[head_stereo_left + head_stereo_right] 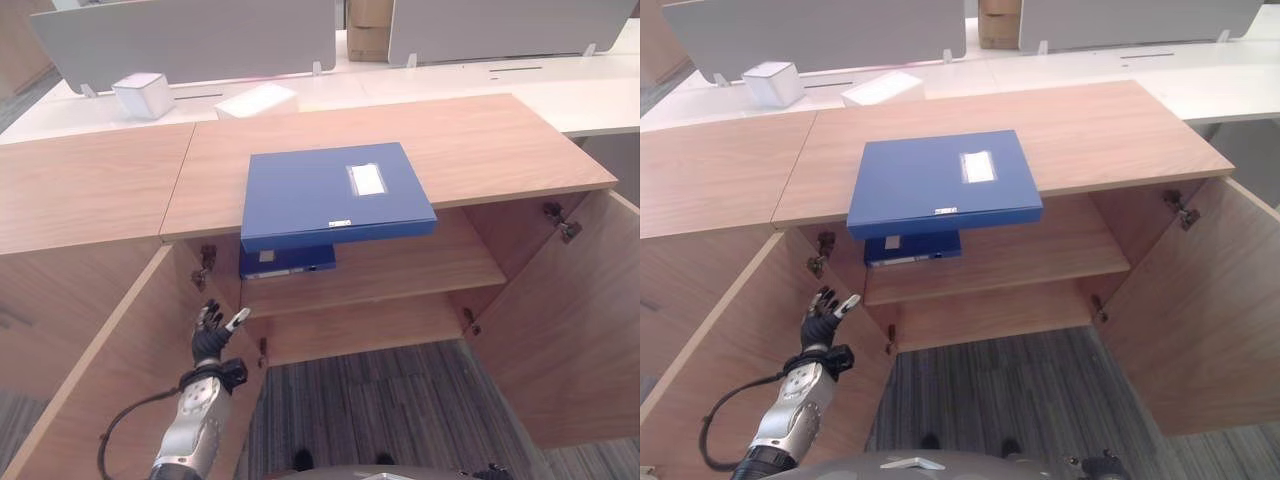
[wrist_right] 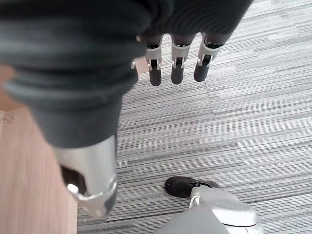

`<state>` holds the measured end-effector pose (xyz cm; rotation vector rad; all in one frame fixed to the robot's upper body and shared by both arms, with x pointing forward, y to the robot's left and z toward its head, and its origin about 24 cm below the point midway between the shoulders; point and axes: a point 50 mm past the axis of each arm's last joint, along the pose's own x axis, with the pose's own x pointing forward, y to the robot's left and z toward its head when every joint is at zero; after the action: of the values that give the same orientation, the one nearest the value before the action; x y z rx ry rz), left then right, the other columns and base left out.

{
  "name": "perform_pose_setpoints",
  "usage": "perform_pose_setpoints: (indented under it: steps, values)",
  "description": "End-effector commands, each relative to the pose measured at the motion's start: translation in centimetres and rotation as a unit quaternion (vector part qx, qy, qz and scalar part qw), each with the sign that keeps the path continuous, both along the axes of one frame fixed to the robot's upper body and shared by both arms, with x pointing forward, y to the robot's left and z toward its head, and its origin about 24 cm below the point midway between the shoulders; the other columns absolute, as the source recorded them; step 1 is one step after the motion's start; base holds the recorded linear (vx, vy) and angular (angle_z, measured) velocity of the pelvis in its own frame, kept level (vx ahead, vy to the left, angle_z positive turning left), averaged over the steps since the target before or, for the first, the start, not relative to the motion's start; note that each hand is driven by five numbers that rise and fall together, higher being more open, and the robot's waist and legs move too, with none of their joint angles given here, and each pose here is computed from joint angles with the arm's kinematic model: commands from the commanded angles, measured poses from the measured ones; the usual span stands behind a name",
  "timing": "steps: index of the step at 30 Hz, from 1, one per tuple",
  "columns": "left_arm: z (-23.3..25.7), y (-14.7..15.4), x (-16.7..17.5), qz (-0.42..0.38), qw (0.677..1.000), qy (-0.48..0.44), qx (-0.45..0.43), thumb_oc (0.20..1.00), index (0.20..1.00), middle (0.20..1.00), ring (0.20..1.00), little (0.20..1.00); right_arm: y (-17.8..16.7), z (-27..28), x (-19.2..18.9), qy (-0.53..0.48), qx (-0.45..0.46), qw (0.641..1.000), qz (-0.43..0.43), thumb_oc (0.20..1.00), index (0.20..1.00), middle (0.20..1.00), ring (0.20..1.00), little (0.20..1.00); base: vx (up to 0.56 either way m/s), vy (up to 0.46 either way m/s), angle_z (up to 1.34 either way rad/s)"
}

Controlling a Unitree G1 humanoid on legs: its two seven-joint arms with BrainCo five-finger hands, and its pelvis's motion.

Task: Put the empty folder in the office cabinet

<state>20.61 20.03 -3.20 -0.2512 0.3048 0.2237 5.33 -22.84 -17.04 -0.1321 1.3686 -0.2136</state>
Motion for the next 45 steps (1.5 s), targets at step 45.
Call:
perform_pose_setpoints:
  steps: [45]
  values:
    - [15.5,-3.1,6.5,-0.197,0.547,-0.352,0.734,1.000,1.000,1.000,1.000,1.000,-2.2,0.3,-1.9,0.043,-0.050,0.997,-0.048,1.000,1.000,1.000,1.000,1.000,0.00,0.001,-0.01]
